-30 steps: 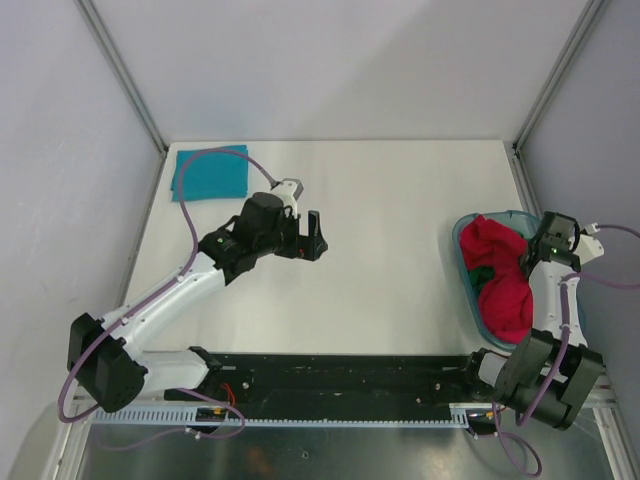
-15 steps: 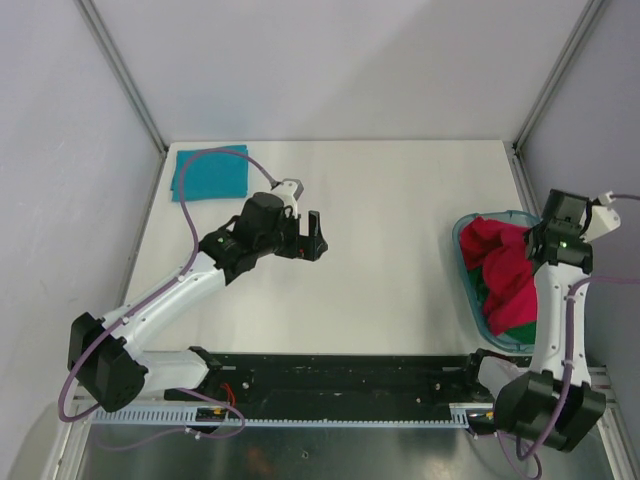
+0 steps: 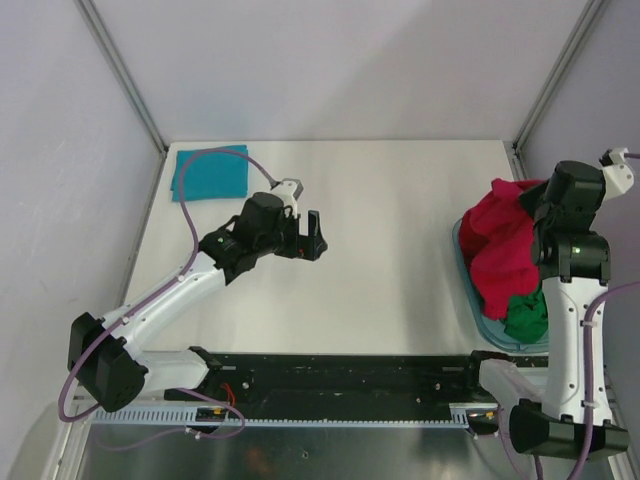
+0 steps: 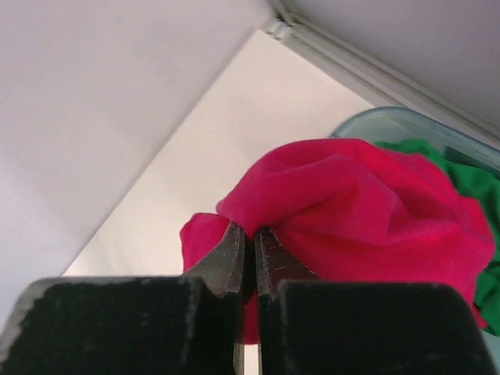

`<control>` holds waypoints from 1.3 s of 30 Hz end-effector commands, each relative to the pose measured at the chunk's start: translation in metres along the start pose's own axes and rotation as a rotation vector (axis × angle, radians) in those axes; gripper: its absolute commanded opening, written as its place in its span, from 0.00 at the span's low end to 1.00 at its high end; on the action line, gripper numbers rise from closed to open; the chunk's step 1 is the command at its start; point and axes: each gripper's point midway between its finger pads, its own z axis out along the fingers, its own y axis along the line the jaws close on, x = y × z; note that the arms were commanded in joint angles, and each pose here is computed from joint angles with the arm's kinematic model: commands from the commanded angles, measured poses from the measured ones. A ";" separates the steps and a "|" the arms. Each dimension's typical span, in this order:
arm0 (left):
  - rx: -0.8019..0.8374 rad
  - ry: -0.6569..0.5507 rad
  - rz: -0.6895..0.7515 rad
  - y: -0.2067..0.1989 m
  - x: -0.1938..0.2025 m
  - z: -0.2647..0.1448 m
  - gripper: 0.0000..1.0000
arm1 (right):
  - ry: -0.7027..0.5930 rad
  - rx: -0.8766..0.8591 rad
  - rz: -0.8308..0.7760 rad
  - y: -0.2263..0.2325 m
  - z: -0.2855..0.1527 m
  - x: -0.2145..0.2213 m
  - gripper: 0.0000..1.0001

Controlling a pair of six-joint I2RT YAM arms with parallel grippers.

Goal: Fold and stack the t-shirts
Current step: Move the tshirt to the center of the board

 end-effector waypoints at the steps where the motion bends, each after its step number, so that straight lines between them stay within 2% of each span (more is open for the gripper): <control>1: -0.006 -0.063 -0.005 0.001 -0.017 -0.007 0.99 | -0.107 -0.229 0.029 0.068 -0.031 -0.045 0.00; 10: -0.049 -0.107 -0.023 0.011 -0.028 -0.015 0.99 | -0.124 -0.518 -0.004 0.176 -0.093 -0.063 0.00; 17: -0.084 -0.158 -0.053 0.021 -0.037 -0.026 1.00 | -0.122 -0.699 -0.046 0.247 -0.151 -0.052 0.00; 24: -0.104 -0.189 -0.081 0.031 -0.037 -0.039 0.99 | -0.091 -0.793 -0.115 0.300 -0.181 -0.013 0.00; 30: -0.123 -0.189 -0.098 0.038 -0.029 -0.045 1.00 | 0.025 -0.760 -0.194 0.306 -0.148 0.057 0.02; 32: -0.134 -0.185 -0.109 0.041 -0.024 -0.045 0.99 | 0.109 -0.744 -0.213 0.298 -0.126 0.090 0.12; 36: -0.142 -0.158 -0.140 0.044 -0.012 -0.041 0.99 | 0.329 -0.699 -0.261 0.267 -0.074 0.168 0.63; 37: -0.141 -0.147 -0.146 0.045 -0.008 -0.039 0.99 | 0.373 -0.672 -0.278 0.255 -0.061 0.183 0.72; 39: -0.142 -0.121 -0.161 0.046 0.001 -0.034 0.99 | 0.447 -0.599 -0.313 0.229 -0.037 0.206 0.82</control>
